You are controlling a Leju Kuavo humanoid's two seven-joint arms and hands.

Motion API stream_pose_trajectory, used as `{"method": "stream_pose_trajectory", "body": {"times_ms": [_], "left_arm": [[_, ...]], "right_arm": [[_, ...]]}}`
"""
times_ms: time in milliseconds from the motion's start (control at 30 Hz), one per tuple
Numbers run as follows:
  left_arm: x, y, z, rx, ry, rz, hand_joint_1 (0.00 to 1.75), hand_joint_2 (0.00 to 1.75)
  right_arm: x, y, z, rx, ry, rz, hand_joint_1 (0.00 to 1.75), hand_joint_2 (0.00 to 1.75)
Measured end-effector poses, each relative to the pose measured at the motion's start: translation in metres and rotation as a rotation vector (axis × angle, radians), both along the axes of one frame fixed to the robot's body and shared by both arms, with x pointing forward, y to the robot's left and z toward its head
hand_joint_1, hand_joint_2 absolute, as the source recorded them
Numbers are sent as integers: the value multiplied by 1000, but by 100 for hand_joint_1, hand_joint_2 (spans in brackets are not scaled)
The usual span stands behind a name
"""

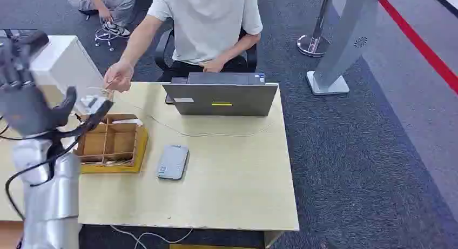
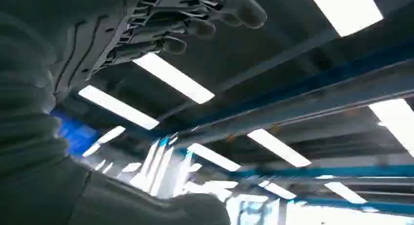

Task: Pass the card to the sensor for recognition and then transmit it.

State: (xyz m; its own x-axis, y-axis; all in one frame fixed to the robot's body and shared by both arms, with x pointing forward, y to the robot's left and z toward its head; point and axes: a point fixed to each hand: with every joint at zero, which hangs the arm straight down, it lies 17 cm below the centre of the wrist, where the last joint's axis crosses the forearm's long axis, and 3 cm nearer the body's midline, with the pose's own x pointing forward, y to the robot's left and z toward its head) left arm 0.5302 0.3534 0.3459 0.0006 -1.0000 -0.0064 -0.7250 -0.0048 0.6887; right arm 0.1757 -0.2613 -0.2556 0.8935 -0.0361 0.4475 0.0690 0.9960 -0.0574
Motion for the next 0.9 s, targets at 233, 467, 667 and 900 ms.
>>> {"method": "stream_pose_trajectory", "body": {"times_ms": [233, 467, 667, 900], "left_arm": [[66, -65, -4, 1, 102, -135, 0, 175], [75, -82, -27, 31, 173, -158, 0, 175], [77, -82, -36, 43, 196, -157, 0, 175], [80, -78, -46, 31, 230, -152, 175, 175]], "right_arm": [[-12, 12, -3, 10, 33, 31, 0, 0], [-13, 13, -4, 6, 35, 46, 0, 0], [-13, 13, -4, 7, 33, 49, 0, 0], [-12, 15, -3, 11, 31, 62, 0, 0]]}}
